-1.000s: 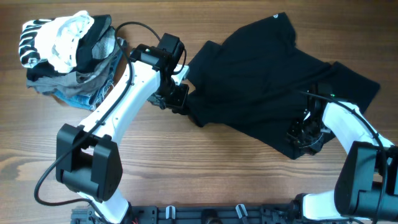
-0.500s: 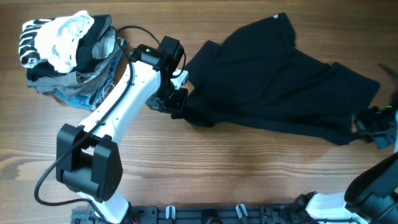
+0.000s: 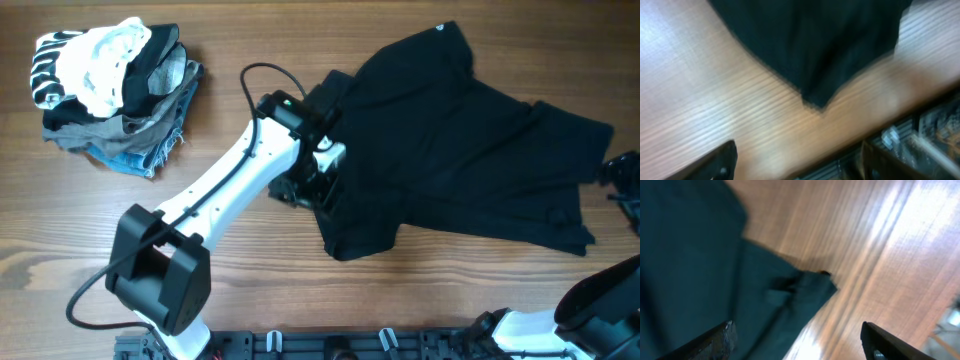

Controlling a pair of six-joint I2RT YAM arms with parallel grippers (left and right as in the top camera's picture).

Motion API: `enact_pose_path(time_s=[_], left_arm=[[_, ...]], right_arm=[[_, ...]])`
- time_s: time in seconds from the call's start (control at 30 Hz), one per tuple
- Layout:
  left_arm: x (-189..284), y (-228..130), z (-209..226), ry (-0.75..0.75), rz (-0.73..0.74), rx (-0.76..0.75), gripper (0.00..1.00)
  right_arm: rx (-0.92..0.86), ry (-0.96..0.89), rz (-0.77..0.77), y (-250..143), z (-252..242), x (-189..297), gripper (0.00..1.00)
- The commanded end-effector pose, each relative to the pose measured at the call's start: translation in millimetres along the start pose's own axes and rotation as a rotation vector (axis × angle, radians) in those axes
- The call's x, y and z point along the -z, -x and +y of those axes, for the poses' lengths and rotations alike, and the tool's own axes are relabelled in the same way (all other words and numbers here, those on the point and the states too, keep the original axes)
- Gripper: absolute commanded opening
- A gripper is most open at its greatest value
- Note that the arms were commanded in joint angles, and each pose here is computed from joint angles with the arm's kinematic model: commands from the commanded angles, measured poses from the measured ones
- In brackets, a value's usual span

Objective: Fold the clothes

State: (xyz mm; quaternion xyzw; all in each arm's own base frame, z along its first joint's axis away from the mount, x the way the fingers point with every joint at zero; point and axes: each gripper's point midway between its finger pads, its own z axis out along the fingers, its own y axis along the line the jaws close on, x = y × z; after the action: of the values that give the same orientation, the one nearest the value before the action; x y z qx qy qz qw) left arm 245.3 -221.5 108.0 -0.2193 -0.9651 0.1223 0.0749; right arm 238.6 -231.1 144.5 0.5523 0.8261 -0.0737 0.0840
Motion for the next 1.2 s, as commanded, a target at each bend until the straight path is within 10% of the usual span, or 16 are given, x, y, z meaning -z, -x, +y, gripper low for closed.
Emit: enact_pose_path(time_s=[0.0, 0.13, 0.27, 0.43, 0.73, 1.17], left_arm=[[25.1, 72.0, 17.9, 0.001, -0.312, -0.024, 0.6], [29.4, 163.1, 13.1, -0.03, -0.617, -0.105, 0.12], [-28.5, 192.9, 41.1, -0.022, -0.586, -0.071, 0.04], [-87.4, 170.3, 92.5, 0.029, -0.4, 0.057, 0.04], [-56.3, 62.1, 265.1, 0.266, -0.169, 0.669, 0.04], [89.1, 29.4, 132.5, 0.039, -0.378, 0.418, 0.21]], right_arm=[[0.062, 0.32, 0.03, 2.3, 54.0, 35.4, 0.85], [0.24, 0.537, 0.11, -29.3, 101.3, 55.4, 0.85], [0.388, 0.537, 0.149, -64.7, 127.9, 56.4, 0.87], [0.453, 0.454, 0.101, -75.5, 140.2, 51.8, 0.89], [0.444, 0.431, 0.103, -75.2, 145.2, 42.4, 0.89], [0.447, 0.055, 0.5, -168.8, 65.2, -84.8, 0.96]])
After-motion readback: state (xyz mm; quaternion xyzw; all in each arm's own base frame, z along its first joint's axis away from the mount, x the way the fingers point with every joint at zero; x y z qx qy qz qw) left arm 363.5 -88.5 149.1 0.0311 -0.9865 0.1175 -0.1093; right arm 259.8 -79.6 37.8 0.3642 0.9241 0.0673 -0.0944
